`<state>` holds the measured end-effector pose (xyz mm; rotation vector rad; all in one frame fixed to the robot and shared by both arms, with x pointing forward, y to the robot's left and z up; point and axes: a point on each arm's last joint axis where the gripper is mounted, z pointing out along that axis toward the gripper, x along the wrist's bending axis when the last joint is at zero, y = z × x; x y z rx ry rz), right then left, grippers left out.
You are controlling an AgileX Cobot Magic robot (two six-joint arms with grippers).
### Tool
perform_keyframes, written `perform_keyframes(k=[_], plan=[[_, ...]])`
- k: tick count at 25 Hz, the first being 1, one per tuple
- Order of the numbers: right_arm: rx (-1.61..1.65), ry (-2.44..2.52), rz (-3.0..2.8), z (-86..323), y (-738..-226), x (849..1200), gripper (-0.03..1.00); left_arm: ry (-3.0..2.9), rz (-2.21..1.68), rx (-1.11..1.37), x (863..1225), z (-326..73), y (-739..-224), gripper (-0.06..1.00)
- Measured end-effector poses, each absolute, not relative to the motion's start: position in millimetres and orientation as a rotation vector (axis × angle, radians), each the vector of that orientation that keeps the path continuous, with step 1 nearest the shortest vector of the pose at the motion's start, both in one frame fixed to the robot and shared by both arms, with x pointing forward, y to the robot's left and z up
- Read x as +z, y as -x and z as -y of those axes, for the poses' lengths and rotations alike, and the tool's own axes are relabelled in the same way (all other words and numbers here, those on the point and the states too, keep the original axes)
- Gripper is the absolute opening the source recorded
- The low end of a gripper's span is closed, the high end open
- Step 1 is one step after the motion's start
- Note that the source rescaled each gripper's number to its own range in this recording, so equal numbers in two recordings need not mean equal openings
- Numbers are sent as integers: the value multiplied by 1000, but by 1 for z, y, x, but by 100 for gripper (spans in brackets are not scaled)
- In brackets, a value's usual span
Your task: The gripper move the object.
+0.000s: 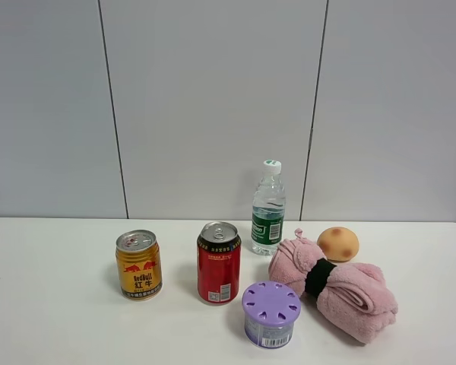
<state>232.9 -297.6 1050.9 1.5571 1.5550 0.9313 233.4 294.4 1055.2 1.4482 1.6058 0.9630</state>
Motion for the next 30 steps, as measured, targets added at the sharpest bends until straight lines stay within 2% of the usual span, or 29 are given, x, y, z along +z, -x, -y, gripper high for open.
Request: perform_keyframes(k=[30], plan=[[935,-1563,-1551,298,-233,1051,86,-1448,-1606,963,1055,-294,-233,100]])
